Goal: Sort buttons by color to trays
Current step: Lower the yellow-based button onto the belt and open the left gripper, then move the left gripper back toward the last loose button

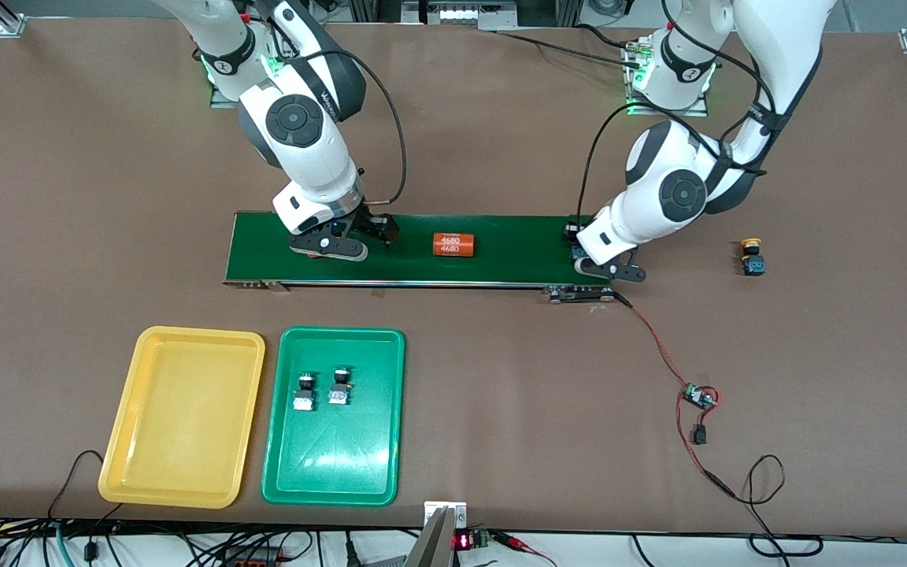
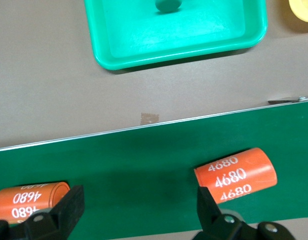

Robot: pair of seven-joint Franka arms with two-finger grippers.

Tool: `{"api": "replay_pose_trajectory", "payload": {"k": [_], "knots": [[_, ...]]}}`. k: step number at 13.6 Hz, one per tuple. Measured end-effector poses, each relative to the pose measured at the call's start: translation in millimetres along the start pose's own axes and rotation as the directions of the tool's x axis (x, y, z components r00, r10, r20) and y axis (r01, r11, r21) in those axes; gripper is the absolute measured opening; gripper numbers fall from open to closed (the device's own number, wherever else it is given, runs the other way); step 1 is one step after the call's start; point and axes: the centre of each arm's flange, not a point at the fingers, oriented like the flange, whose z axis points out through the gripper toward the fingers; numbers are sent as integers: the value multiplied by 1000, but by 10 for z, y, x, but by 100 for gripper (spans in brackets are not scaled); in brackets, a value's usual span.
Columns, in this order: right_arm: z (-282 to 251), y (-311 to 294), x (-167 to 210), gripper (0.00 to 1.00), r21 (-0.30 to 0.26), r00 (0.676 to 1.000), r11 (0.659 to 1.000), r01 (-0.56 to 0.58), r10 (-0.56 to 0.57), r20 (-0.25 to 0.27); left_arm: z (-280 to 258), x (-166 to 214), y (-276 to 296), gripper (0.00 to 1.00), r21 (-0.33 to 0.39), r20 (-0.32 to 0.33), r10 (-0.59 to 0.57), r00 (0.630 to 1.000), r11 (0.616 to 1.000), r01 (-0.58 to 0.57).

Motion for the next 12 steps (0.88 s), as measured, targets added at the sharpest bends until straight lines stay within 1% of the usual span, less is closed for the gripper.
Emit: {"api": "replay_pose_trajectory", "payload": {"k": [2, 3, 5, 6, 7, 9, 11, 12], "knots": [[0, 2, 2, 100, 0, 1000, 1000, 0, 0, 0, -41, 41, 40, 67, -5, -11, 5, 1000, 1000, -5], [1, 6, 6, 100, -1, 1000, 1000, 0, 0, -1, -107, 75, 47, 75, -8, -25, 4, 1000, 1000, -5], [1, 15, 15, 100, -3, 1000, 1000, -1, 1, -3, -369, 137, -6, 97, -4, -58, -11, 998, 1000, 11], [1, 18, 18, 100, -3, 1000, 1000, -1, 1, -3, -568, 163, -122, 100, 3, -67, -34, 997, 999, 34], [1, 20, 20, 100, -4, 1000, 1000, -1, 1, -3, -789, 195, -315, 100, 8, -78, -69, 995, 998, 70], [0, 26, 27, 100, -4, 1000, 1000, -2, 2, -4, -1163, 268, -915, 100, 0, -102, -175, 979, 984, 176], [0, 31, 33, 100, -4, 1000, 1000, -3, 3, -4, -1300, 294, -1661, 100, -8, -114, -279, 953, 960, 280], [-1, 32, 34, 100, -4, 1000, 1000, -4, 4, -4, -1283, 280, -2018, 100, 24, -116, -302, 946, 952, 306]]}}
